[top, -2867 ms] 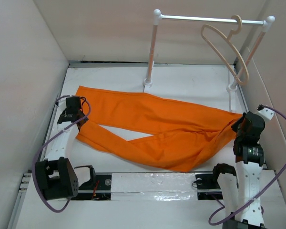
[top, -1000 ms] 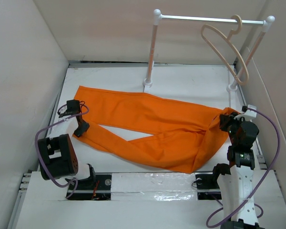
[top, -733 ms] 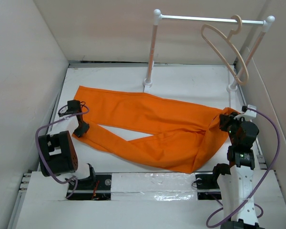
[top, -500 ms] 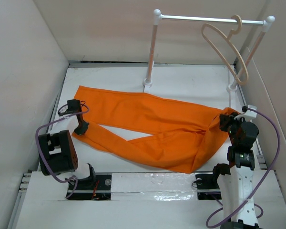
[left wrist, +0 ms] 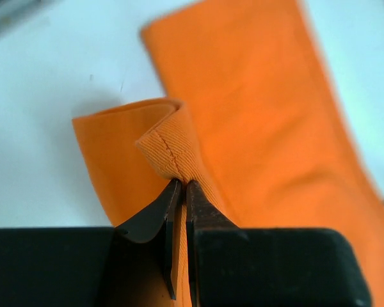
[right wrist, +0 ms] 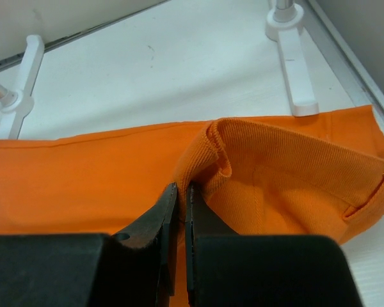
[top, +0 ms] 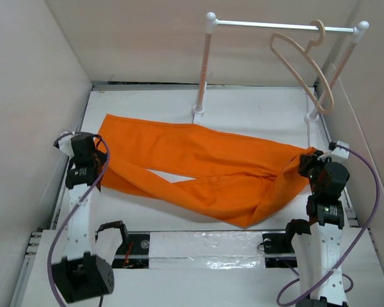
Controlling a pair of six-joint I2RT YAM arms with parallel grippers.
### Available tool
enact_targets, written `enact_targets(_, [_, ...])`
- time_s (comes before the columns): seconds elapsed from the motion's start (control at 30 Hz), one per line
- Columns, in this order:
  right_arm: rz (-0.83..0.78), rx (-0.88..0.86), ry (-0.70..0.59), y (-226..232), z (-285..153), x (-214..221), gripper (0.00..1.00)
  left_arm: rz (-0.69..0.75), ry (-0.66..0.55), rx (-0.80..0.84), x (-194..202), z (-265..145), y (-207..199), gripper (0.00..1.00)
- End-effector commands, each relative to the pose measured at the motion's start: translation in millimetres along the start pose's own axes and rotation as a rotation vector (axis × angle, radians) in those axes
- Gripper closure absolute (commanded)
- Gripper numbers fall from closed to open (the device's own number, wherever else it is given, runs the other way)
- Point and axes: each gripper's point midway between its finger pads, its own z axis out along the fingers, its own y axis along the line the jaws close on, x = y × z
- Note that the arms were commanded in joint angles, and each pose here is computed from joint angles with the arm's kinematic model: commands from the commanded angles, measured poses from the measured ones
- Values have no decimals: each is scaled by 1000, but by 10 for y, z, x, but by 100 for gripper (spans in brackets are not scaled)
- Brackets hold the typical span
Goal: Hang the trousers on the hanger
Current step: Fold the trousers at the center of the board.
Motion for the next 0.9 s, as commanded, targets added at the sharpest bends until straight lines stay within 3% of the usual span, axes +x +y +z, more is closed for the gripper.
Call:
enact_targets(0.0, [2,97,-122,-82,-123,-488,100,-104,-206,67,-552,-402,-115,100])
enact_targets(0.2, [14,289,-95,-358,-154,-647,100,-220,-331,47,-928,-638,-127,100])
enact_targets(0.37, [16,438,-142,-557,-327,-881,100,-309,-428,-37,-1138,-558,-41,100])
enact_targets(0.43, [23,463,-152,-578,-336,-959,100,-313,-416,-78,-1145,-405,-56,100])
enact_targets(0.63, [82,528,-59,-628,40,-1102,100,-219,-356,-288,-1261,-30,-64,100])
enact_targets(0.77, [100,586,-73,-784,162,-1190,100,-167,-392,-300,-1503,36,-163,100])
enact_targets(0.87, [128,639,-4,-961,294,-1059,100,-122,-386,-297,-1574,151,-260,100])
